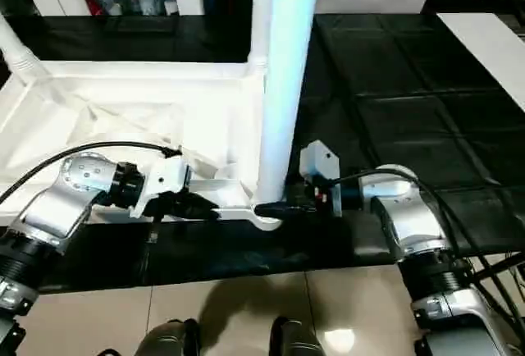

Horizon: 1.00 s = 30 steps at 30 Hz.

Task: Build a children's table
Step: Rotate leg to tighten

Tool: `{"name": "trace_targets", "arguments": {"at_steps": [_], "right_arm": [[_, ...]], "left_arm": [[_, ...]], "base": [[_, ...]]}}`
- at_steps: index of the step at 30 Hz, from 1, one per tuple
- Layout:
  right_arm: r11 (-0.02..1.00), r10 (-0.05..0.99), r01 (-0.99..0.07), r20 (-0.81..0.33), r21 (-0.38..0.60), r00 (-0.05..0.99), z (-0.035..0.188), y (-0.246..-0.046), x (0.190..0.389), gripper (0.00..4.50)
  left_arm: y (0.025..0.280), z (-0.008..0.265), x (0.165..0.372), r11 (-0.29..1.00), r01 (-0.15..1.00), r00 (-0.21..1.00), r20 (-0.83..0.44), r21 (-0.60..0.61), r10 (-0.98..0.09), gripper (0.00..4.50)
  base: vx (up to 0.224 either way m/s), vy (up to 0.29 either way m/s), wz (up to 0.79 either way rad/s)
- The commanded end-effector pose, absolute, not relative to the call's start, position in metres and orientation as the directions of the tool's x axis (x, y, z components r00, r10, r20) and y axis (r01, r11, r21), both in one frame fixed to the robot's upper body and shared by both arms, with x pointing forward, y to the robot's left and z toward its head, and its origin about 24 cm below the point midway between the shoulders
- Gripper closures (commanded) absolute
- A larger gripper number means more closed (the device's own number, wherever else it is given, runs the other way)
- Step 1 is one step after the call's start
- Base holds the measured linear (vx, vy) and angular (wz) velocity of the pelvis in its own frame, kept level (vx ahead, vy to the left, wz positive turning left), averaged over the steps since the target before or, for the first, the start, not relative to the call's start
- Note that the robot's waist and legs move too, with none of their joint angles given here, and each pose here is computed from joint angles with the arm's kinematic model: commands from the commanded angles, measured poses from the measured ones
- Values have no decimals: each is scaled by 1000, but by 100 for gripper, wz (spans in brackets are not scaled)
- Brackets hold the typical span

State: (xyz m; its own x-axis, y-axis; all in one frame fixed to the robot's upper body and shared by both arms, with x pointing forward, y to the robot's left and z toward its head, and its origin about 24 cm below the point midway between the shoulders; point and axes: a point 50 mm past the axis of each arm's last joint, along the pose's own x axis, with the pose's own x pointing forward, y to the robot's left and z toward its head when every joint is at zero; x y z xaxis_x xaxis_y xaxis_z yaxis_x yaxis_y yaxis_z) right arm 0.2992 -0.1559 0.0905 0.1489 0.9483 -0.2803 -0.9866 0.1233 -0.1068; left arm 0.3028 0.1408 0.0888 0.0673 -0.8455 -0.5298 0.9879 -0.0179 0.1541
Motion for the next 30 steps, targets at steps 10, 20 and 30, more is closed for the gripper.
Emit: {"name": "trace_targets", "arguments": {"at_steps": [10, 20, 30], "right_arm": [[118, 932, -990, -336, -73, 136, 80, -157, 295, 134], [122, 932, -992, -339, -41, 129, 77, -156, 294, 172], [123, 930, -992, -346, -26, 124, 72, -154, 293, 188]], "left_arm": [[135, 94, 303, -97, 980, 12, -542, 172, -840, 450], [136, 93, 303, -101, 980, 8, -547, 170, -837, 450], [137, 92, 303, -100, 981, 8, -548, 167, -837, 450]], "base": [[0, 0, 0], [0, 0, 0], [0, 0, 0]]}}
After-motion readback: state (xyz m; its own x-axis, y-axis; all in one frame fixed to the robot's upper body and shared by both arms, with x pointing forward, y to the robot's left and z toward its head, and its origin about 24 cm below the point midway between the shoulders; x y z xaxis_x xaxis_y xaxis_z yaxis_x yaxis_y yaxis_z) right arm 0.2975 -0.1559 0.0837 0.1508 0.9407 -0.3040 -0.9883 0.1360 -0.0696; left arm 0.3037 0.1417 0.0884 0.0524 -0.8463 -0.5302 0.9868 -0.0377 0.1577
